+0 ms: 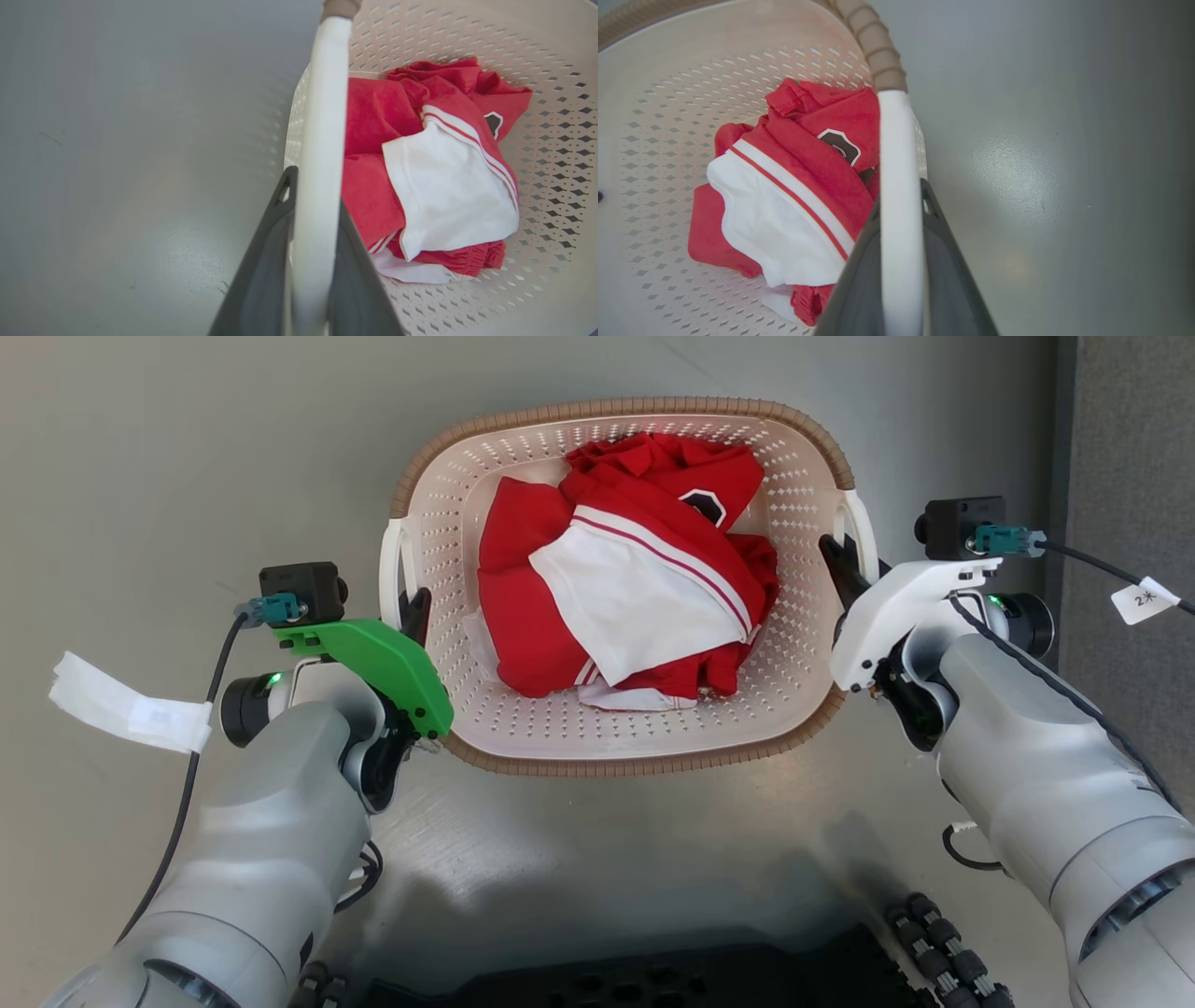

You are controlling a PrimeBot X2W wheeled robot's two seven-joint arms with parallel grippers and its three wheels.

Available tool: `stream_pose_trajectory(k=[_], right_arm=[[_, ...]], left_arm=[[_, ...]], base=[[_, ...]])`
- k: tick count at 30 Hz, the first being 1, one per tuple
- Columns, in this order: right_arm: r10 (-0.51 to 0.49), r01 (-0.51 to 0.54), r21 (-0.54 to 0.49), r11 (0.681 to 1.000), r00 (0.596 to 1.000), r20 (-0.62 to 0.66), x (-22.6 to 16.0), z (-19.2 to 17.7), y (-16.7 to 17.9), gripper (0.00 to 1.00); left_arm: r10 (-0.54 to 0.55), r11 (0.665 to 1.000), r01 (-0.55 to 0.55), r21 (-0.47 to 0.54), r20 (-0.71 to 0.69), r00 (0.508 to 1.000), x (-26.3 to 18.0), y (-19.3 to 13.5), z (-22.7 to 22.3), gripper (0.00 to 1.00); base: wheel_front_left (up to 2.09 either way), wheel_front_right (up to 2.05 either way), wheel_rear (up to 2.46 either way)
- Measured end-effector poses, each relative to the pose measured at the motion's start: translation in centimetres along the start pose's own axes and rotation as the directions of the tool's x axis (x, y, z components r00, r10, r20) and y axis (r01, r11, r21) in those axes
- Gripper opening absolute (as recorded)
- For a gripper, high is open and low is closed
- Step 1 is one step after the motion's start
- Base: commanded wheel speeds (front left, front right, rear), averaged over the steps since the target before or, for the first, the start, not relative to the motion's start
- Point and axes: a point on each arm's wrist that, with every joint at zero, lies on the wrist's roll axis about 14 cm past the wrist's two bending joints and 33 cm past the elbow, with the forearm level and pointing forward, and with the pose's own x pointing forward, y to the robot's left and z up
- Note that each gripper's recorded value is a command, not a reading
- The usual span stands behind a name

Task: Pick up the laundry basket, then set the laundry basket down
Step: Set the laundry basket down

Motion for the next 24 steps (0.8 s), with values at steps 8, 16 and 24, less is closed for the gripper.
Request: stream_pose_trajectory(k=[8, 16, 24], right_arm=[[-0.008, 0.008, 0.009, 1.0, 1.0, -0.003, 0.7, -0.2, -0.5, 0.0], [-0.018, 0.018, 0.009, 1.0, 1.0, -0.009, 0.9, -0.6, -1.0, 0.0], [-0.021, 0.021, 0.02, 1.0, 0.999, -0.025, 1.1, -1.1, -0.8, 1.0]], left_arm=[[-0.01, 1.0, 0.01, 0.007, -0.003, 1.0, 0.9, 0.2, 0.0, 0.0], [-0.015, 1.0, 0.015, -0.003, 0.007, 1.0, 1.1, 0.3, -0.1, 0.0], [-0.005, 1.0, 0.005, -0.011, -0.002, 1.0, 1.1, 0.8, -0.2, 0.26]], base=[[0.0, 0.0, 0.0], [0.0, 0.0, 0.0], [0.0, 0.0, 0.0]])
